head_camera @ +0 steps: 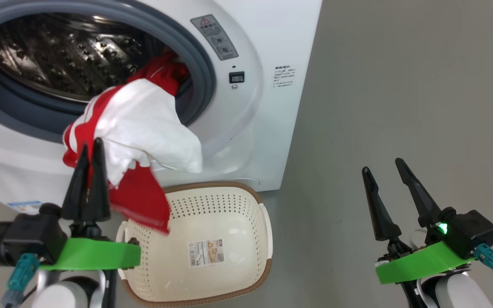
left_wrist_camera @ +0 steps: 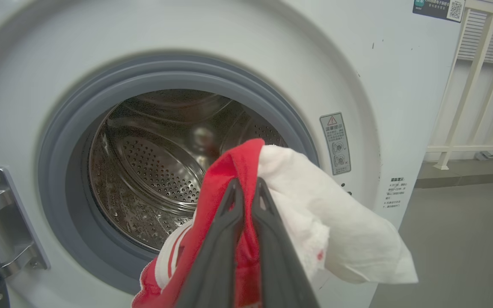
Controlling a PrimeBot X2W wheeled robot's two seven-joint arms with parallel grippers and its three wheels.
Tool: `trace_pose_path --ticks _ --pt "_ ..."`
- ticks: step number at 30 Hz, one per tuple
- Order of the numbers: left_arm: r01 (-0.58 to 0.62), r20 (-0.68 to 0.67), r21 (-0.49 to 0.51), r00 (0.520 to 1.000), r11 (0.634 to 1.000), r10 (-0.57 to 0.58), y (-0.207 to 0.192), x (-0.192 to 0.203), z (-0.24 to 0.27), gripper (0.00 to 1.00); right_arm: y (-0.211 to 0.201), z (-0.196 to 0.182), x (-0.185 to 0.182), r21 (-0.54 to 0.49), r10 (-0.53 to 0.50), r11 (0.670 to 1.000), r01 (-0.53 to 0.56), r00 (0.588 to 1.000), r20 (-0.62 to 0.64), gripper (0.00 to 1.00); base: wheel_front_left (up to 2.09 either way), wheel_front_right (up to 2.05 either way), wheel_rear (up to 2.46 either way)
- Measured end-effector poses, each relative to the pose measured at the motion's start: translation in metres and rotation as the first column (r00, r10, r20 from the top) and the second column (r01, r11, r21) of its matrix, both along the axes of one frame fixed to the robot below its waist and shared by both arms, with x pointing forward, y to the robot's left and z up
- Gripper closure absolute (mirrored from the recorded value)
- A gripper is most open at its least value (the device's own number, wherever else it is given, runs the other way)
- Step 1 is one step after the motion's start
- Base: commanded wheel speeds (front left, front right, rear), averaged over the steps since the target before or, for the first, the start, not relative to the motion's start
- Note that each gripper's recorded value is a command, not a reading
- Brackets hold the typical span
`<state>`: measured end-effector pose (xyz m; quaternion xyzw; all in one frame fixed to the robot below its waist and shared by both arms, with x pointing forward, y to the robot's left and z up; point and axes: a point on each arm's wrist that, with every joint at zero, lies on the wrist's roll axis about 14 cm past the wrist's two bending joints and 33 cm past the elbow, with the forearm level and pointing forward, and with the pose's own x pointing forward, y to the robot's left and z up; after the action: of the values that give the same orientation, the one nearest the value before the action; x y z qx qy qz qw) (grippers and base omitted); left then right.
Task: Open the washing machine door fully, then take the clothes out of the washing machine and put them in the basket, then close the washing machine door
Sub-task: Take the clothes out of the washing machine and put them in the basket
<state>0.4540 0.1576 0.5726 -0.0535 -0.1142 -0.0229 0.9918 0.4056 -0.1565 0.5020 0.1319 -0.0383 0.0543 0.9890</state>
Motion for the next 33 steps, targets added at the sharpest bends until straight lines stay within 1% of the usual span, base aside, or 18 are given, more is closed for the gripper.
trace_pose_path --ticks 4,7,12,17,21,25,33 --pt "0.01 -0.057 -0.039 0.998 0.999 -0.012 -0.005 0.0 -0.016 1.0 0.008 -0.004 0.003 0.005 0.022 1.0 -0.022 1.0 -0.011 0.0 0.0 0.0 0.0" --pt "0.017 -0.138 -0.058 0.99 0.998 -0.024 -0.007 0.001 -0.044 1.0 0.014 -0.01 0.006 0.008 0.039 0.999 -0.039 0.999 -0.026 0.0 0.0 0.0 0.0" --pt "0.018 -0.284 -0.08 0.958 0.997 -0.04 -0.01 -0.001 -0.097 1.0 0.017 -0.019 0.011 0.01 0.048 0.999 -0.048 0.998 -0.046 0.0 0.0 0.0 0.0" --pt "0.019 -0.416 -0.135 0.906 0.991 -0.074 -0.019 -0.001 -0.148 1.0 0.017 -0.027 0.017 0.016 0.05 0.999 -0.049 0.997 -0.065 0.0 0.0 0.0 0.0" --pt "0.036 -0.471 -0.151 0.876 0.988 -0.104 -0.029 0.008 -0.173 1.0 0.016 -0.033 0.023 0.015 0.048 0.999 -0.047 0.996 -0.077 0.0 0.0 0.0 0.0" --pt "0.016 -0.529 -0.171 0.842 0.985 -0.105 -0.034 0.015 -0.198 1.0 0.017 -0.036 0.029 0.029 0.05 0.998 -0.048 0.995 -0.082 0.0 0.0 0.0 0.0" --pt "0.013 -0.676 -0.168 0.726 0.986 -0.125 -0.044 0.017 -0.257 1.0 0.009 -0.052 0.037 0.052 0.028 0.998 -0.022 0.992 -0.121 0.0 0.0 0.0 0.0"
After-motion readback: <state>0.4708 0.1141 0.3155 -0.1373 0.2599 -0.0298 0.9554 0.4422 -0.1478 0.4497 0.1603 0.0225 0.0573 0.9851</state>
